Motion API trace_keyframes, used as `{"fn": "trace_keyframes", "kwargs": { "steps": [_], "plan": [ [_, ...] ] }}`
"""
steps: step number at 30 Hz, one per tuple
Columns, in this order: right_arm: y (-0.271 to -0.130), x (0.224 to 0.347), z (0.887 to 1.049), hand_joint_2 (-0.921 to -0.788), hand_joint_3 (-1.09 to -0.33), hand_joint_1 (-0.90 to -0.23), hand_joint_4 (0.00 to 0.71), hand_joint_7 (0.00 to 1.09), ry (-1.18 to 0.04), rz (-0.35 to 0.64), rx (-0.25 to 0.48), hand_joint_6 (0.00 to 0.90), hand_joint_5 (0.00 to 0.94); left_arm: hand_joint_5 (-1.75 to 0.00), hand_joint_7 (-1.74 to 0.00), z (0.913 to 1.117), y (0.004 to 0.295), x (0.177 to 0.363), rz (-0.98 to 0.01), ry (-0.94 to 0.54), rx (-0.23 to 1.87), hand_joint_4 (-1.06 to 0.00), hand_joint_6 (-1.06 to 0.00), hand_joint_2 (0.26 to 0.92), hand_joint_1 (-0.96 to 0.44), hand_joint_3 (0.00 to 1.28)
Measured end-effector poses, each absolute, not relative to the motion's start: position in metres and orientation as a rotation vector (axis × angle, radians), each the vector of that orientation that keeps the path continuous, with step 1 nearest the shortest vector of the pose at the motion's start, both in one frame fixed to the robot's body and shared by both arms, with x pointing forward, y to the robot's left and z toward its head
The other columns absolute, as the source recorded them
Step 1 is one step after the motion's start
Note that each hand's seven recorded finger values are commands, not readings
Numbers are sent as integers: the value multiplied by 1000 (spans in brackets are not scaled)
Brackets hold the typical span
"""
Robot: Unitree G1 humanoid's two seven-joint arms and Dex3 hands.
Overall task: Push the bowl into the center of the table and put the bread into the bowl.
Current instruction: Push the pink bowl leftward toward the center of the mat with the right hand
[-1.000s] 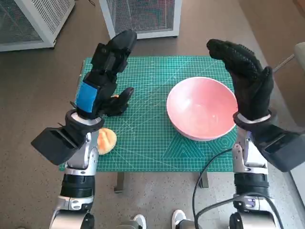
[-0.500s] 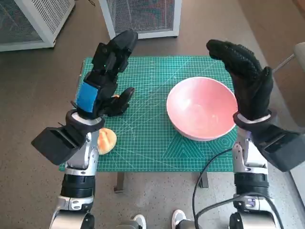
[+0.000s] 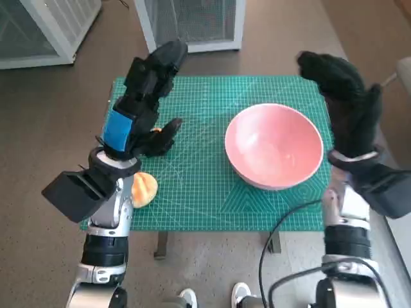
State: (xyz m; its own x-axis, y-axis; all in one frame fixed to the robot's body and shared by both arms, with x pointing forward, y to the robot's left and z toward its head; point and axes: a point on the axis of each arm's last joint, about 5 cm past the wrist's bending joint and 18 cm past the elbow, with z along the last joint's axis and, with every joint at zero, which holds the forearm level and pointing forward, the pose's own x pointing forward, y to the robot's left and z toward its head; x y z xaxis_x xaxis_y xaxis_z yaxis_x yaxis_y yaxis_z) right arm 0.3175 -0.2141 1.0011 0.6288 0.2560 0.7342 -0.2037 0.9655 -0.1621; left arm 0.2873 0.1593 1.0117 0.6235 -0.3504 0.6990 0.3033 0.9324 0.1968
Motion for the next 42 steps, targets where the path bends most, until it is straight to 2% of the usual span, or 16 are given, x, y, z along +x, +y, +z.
{"fn": "trace_keyframes", "kwargs": {
  "steps": [8,17,21,28,35,42],
  "plan": [
    [-237,322,988,-921,-696,-546,187,474,-734,118,-46,-1,0,-163,-575,1012,160,287,-366,-828,65,-96,1,921,-617,478],
    [-249,322,971,-921,-755,-558,194,465,-516,-92,-91,5,3,-181,-555,1011,160,287,-361,-824,76,-84,1,921,-602,480],
    [-251,322,963,-921,-780,-548,177,468,-413,-157,-63,14,1,-188,-556,1011,160,287,-361,-824,76,-80,1,921,-600,482],
    [-253,321,950,-921,-794,-514,152,467,-278,-201,31,28,5,-199,-564,1011,161,287,-365,-824,76,-74,1,921,-601,482],
    [-250,317,933,-921,-765,-524,173,472,-166,-230,117,63,14,-209,-562,1011,163,287,-371,-824,73,-70,1,921,-604,476],
    [-244,314,921,-921,-758,-516,184,467,-84,-245,156,74,16,-220,-572,1011,166,287,-368,-822,80,-73,1,921,-600,473]
  ]
}}
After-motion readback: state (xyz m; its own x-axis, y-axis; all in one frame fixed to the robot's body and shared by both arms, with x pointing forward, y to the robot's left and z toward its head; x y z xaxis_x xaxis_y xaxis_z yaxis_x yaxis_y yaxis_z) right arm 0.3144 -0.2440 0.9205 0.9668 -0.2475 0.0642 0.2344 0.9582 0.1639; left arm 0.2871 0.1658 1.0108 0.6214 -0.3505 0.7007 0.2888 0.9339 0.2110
